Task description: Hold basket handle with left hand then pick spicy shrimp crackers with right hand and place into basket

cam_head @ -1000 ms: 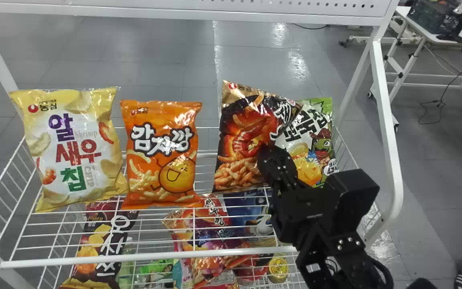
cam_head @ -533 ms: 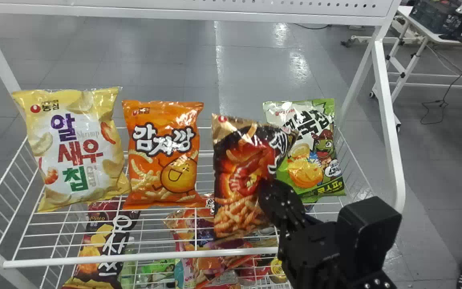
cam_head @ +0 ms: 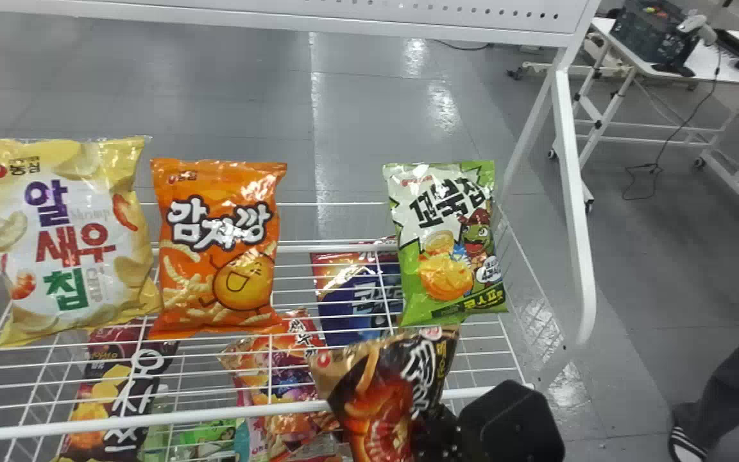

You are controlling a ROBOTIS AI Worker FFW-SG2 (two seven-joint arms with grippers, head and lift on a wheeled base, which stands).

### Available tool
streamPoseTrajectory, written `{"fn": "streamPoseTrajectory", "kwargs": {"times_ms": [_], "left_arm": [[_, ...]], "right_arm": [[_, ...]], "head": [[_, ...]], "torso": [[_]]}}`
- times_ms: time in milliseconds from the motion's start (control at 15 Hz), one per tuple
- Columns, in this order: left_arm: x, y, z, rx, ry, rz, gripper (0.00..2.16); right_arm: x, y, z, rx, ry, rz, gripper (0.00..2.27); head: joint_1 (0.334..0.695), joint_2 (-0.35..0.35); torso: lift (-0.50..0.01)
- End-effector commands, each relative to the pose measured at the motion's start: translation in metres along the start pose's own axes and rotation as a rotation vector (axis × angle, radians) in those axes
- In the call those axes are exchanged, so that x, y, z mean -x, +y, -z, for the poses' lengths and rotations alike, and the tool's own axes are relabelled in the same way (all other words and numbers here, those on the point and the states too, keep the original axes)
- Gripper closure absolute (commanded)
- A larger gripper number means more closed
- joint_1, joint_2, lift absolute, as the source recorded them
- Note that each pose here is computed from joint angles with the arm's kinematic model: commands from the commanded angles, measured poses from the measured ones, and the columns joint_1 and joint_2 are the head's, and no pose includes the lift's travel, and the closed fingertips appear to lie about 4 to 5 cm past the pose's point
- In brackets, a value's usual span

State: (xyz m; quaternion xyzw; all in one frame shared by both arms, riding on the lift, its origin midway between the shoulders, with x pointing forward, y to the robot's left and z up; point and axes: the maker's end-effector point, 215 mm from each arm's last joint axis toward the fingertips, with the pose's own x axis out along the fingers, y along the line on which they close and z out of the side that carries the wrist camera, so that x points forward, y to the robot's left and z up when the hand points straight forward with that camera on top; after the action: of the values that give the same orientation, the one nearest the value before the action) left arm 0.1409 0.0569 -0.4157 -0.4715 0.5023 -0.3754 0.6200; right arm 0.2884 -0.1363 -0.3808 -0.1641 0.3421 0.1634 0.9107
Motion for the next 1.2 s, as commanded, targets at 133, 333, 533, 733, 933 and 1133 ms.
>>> {"fn": "streamPoseTrajectory", "kwargs": {"times_ms": [133, 333, 533, 733, 933, 1133], "left_arm": [[0.0, 0.0, -0.002, -0.001, -0.006, -0.003, 1.9], [0.0, -0.001, -0.003, -0.007, -0.006, -0.004, 1.9], [0.0, -0.002, -0.004, -0.014, -0.007, -0.007, 1.9], [0.0, -0.002, -0.004, -0.016, -0.007, -0.009, 1.9], [0.001, -0.001, -0.005, -0.014, -0.009, -0.012, 1.9], [0.001, -0.002, -0.007, -0.025, -0.012, -0.016, 1.9]], "right_arm": [[0.027, 0.004, 0.046, 0.059, 0.182, -0.03, 1.75], [0.041, 0.011, 0.038, 0.066, 0.17, -0.063, 1.75], [0.047, 0.029, 0.028, 0.066, 0.144, -0.115, 1.75], [0.048, 0.04, 0.027, 0.065, 0.141, -0.134, 1.75], [0.048, 0.037, 0.03, 0.064, 0.148, -0.125, 1.75], [0.043, 0.042, 0.048, 0.064, 0.195, -0.136, 1.75]], "head": [[0.695, -0.266], [0.695, -0.335], [0.695, -0.3], [0.695, -0.254], [0.695, -0.228], [0.695, -0.233]], "torso": [[-0.037], [-0.037], [-0.037], [-0.037], [-0.037], [-0.037]]}}
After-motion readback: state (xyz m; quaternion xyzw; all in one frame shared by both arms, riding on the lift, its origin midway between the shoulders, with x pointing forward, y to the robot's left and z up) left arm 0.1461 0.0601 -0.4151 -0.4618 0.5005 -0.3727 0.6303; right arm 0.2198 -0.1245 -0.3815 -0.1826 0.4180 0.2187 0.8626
